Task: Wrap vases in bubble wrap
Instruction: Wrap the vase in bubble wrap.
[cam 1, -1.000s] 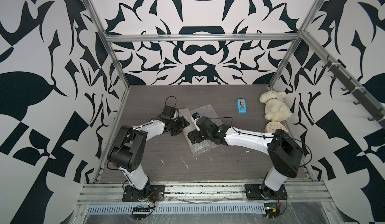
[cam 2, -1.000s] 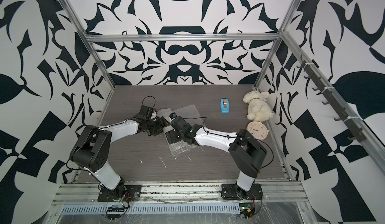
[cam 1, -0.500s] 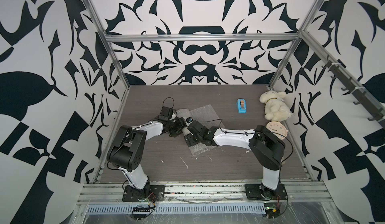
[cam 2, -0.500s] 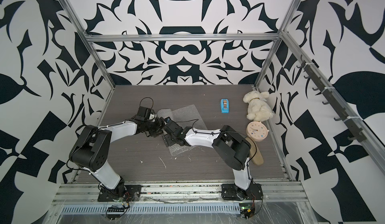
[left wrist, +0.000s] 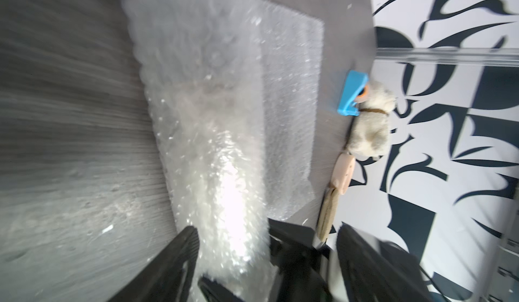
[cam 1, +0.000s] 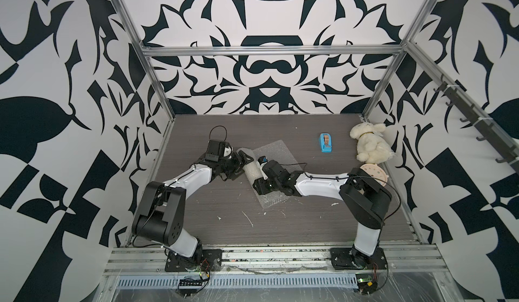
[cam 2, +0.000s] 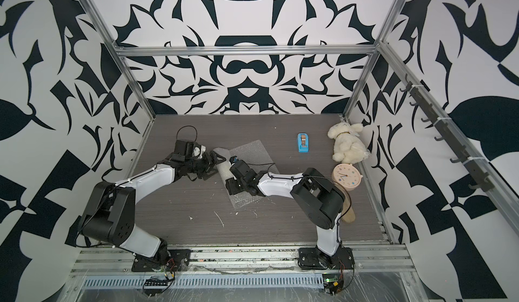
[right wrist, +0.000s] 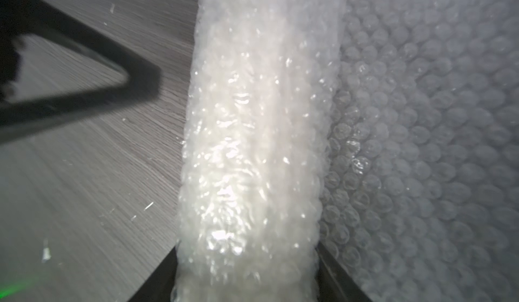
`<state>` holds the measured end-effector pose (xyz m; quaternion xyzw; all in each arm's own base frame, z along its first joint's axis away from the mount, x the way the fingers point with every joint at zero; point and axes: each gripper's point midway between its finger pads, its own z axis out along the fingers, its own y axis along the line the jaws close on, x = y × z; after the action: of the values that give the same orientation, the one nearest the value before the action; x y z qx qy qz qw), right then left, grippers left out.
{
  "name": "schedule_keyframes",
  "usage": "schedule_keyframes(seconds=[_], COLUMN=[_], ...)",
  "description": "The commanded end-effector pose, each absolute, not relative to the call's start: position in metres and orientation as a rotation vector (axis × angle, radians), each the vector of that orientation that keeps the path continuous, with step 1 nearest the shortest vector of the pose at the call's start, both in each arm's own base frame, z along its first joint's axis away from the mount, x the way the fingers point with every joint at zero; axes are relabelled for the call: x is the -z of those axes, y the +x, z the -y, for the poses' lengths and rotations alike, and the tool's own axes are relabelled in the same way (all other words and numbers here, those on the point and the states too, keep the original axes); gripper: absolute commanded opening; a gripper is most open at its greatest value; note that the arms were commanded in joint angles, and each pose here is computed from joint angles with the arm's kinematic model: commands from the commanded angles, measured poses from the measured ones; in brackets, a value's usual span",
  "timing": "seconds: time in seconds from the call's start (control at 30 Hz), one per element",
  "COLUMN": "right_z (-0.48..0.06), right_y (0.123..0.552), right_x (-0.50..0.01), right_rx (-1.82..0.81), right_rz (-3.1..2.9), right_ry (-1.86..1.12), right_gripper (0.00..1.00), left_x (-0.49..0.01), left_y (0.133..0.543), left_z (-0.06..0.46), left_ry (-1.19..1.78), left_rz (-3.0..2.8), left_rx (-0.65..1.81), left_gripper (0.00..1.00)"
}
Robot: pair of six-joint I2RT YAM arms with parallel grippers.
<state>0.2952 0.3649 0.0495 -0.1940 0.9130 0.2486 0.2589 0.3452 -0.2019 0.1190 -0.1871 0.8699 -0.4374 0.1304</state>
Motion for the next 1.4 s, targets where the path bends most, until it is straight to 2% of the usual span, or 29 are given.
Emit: schedule_keyframes(seconds=[0.0, 0.17, 0.57, 0.9, 1.1, 1.37], right_z=[-0.37, -0.361, -0.353, -0.333, -0.296, -0.26], right_y=[0.289, 0.293, 0.293, 0.298, 0.305, 0.309], right_x=[-0.061, -0.057, -0.054, -0.068, -0.092, -0.123], right_rx=[-0.919, -1.127, -1.16, -0.958, -0.672, -0.441], right_rz=[-2.457, -2.447, -2.46, -2.481, -2.472, -2.422], right_ry=[-0.504, -0.42, -0.401, -0.436, -0.454, -0.447], right_gripper=[0.63, 0.62, 0.66, 0.75, 0.82, 0.86], left_x=[-0.108, -0.09, -0.053, -0.025, -0.026, -0.026], left_y=[0.331, 0.327, 0.332, 0.331, 0.33, 0.33], left_z=[0.195, 0.195, 0.218, 0.224, 0.232, 0.232], left_ry=[-0.549, -0.575, -0.575, -0.593, -0.554, -0.546], left_rz=[-2.573, -2.593, -2.643, -2.746, -2.774, -2.778], left_rx=[1.253, 1.25, 1.273, 1.087, 1.052, 1.039], left_gripper=[0.82, 0.82, 0.79, 0.72, 0.71, 0.71])
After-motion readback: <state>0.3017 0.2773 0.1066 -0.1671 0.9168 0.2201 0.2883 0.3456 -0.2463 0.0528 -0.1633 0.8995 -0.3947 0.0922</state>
